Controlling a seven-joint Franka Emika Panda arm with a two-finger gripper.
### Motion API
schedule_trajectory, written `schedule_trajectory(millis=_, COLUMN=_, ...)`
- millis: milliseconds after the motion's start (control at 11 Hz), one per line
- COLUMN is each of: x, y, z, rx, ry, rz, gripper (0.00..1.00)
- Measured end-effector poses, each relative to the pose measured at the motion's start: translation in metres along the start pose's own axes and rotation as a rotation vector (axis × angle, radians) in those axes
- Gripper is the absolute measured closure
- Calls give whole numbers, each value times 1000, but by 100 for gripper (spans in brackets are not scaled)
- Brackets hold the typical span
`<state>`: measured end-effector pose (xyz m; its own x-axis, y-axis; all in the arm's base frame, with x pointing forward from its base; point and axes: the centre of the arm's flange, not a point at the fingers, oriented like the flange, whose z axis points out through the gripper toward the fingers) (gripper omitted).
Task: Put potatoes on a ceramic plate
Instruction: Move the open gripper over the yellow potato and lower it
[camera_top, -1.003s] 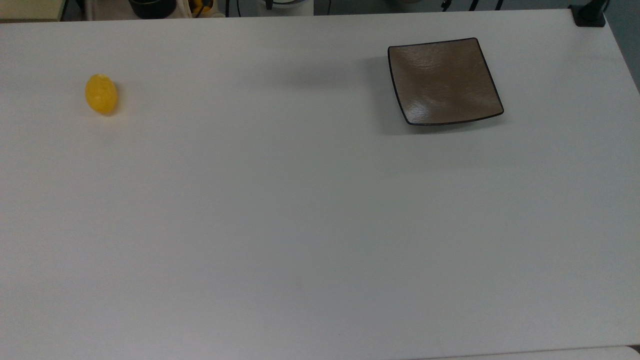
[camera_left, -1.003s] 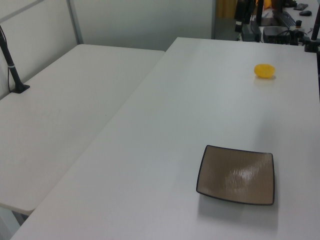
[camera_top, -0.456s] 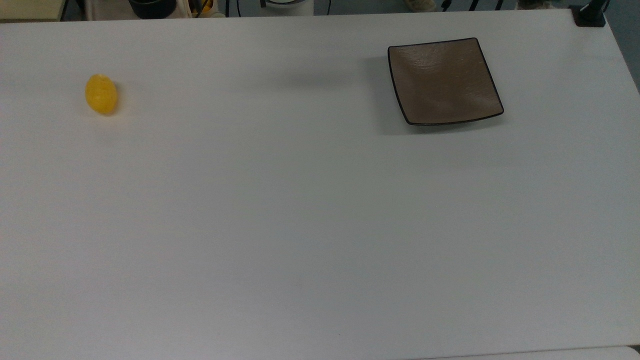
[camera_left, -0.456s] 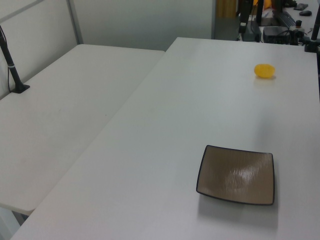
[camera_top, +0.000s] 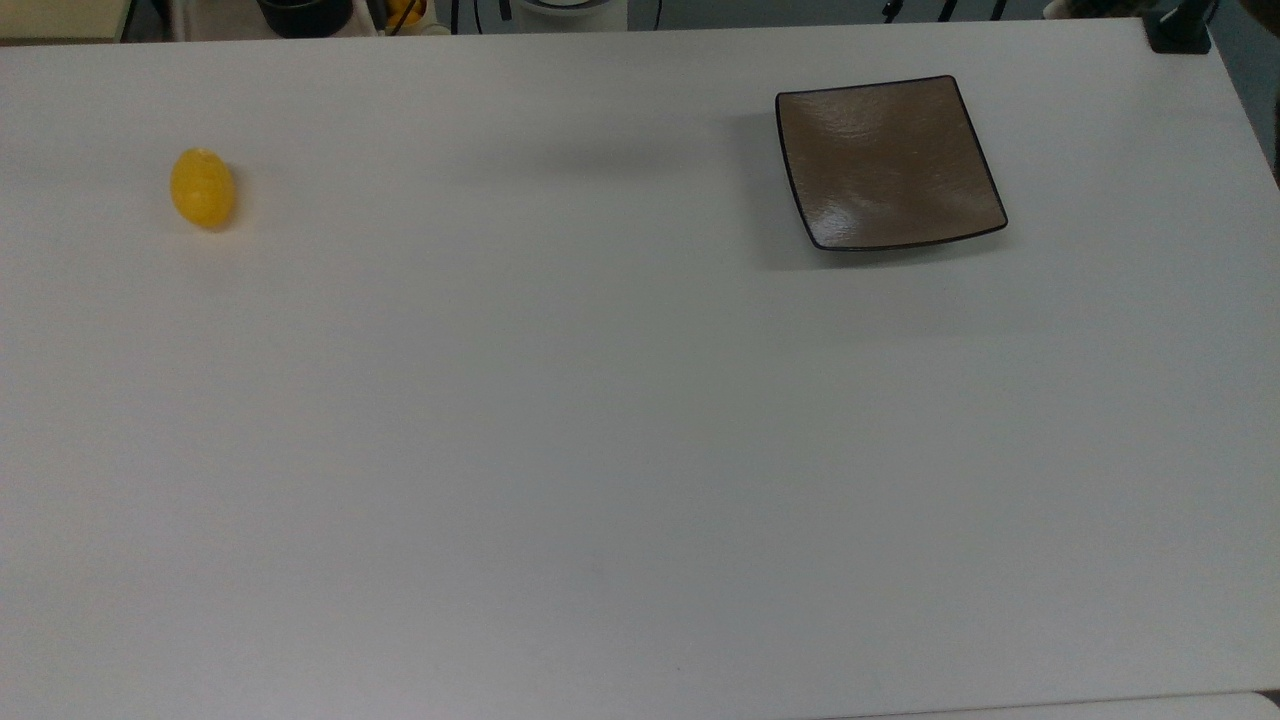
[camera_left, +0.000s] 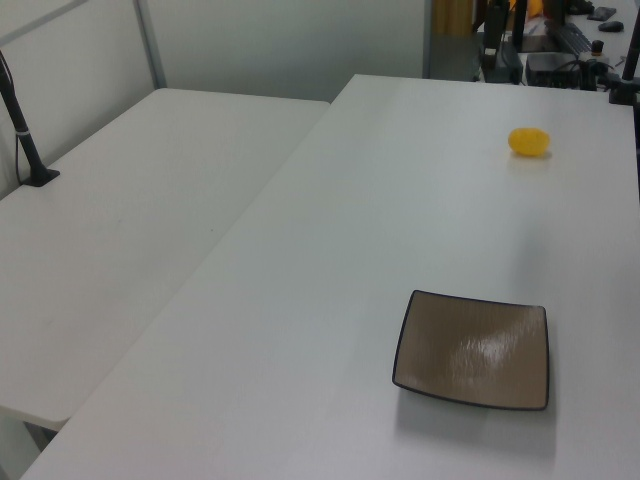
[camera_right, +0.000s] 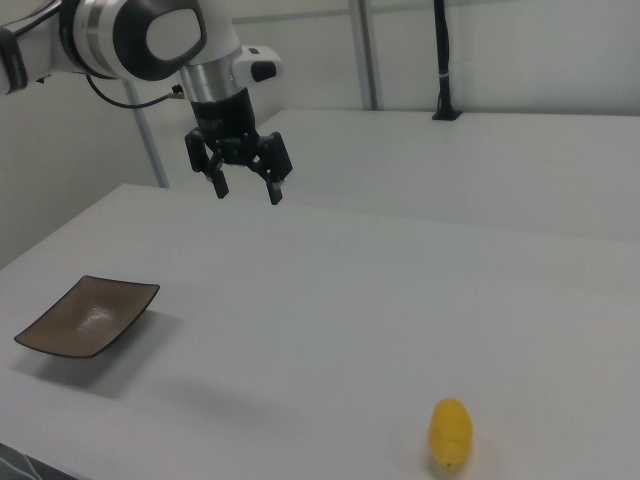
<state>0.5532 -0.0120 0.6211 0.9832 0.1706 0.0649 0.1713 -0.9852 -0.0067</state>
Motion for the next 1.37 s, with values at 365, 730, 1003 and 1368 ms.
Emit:
schedule_trajectory(millis=365, x=-7, y=40, z=5, rx=-2, ry=-10, rz=-30, gripper=0)
schedule_trajectory(millis=730, x=-25, y=128, z=7, rx=-36, ry=42, rz=-30, gripper=0)
schedule_trajectory(millis=1003, x=-38, y=190, z=47, rx=-69, ry=48, rz=-38, gripper=0)
schedule_trajectory(millis=1368, x=-55, y=239, z=118, rx=-88, ry=7, rz=-31, gripper=0)
